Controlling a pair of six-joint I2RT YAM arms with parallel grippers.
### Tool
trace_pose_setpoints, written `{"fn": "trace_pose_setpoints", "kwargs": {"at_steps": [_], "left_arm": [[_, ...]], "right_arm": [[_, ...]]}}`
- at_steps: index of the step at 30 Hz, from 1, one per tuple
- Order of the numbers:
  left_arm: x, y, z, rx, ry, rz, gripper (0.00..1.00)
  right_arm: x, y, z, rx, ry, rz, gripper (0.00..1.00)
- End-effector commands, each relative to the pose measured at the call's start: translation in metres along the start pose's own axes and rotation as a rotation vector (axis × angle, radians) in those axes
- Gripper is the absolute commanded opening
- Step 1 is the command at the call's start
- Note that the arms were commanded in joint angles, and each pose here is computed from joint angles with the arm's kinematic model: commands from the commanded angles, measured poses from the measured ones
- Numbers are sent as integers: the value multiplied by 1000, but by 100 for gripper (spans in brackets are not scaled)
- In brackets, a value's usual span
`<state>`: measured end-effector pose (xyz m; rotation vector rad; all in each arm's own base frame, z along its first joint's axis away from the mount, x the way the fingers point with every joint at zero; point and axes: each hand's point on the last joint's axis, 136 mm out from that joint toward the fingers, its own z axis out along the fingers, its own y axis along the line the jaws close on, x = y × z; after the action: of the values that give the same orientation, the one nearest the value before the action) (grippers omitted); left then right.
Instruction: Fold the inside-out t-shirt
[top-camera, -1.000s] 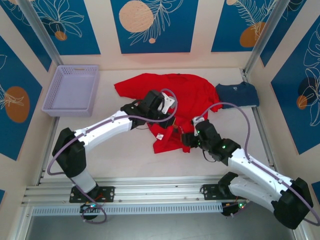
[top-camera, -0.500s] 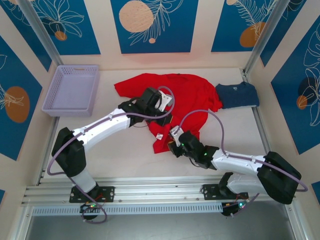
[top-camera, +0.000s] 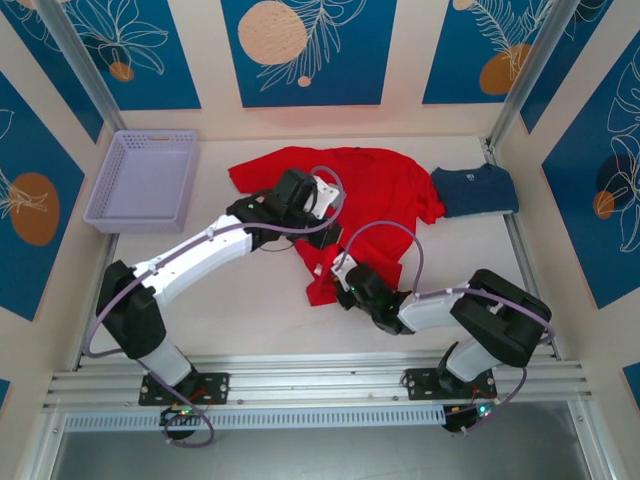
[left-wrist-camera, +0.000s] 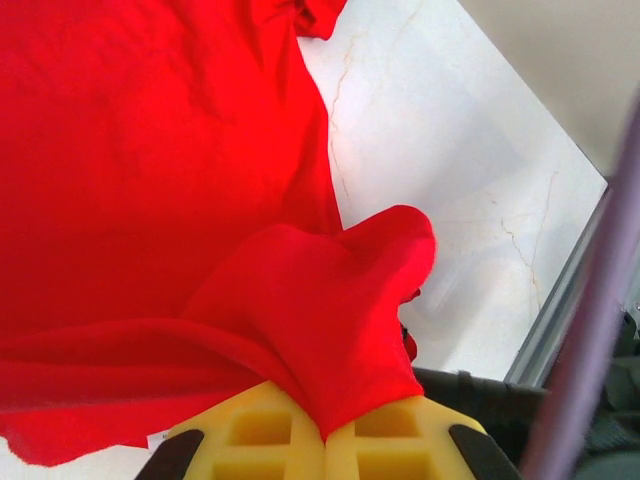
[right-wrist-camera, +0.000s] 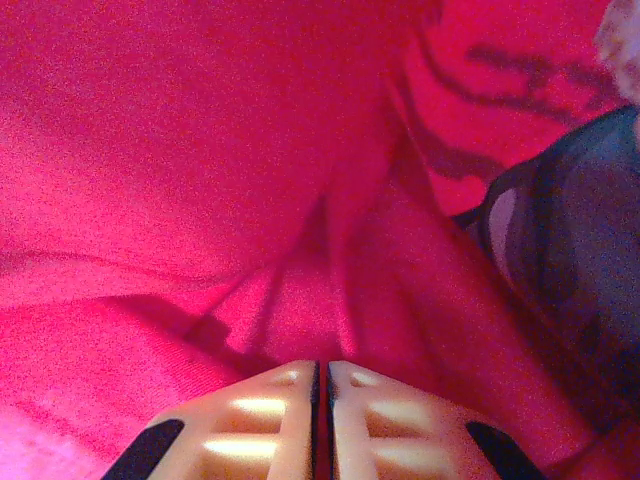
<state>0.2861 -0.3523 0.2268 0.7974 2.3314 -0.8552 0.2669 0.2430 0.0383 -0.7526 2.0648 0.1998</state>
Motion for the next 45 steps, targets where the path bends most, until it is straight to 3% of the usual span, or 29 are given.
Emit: {"fn": "trace_pose_setpoints", "kwargs": {"at_steps": [1,15,22,33,45], "left_arm": [[-15,-18,-28,57,-45,45,0],[-36,-55,-65,185,-135,102,0],[-58,-72,-82,221,-189,125,0],[-91,-97,-105,262,-267,163,0],[-78,-121,-127,329,-266,197,0]], "right_arm": [[-34,-19,4,79,-111,37,13],[-73,-48,23,181,-145,99,15],[-77,-73,47,300,-69,180,16],[-69,-91,76,400,99,185,34],[-76,-120,97,469,239,308,47]]}}
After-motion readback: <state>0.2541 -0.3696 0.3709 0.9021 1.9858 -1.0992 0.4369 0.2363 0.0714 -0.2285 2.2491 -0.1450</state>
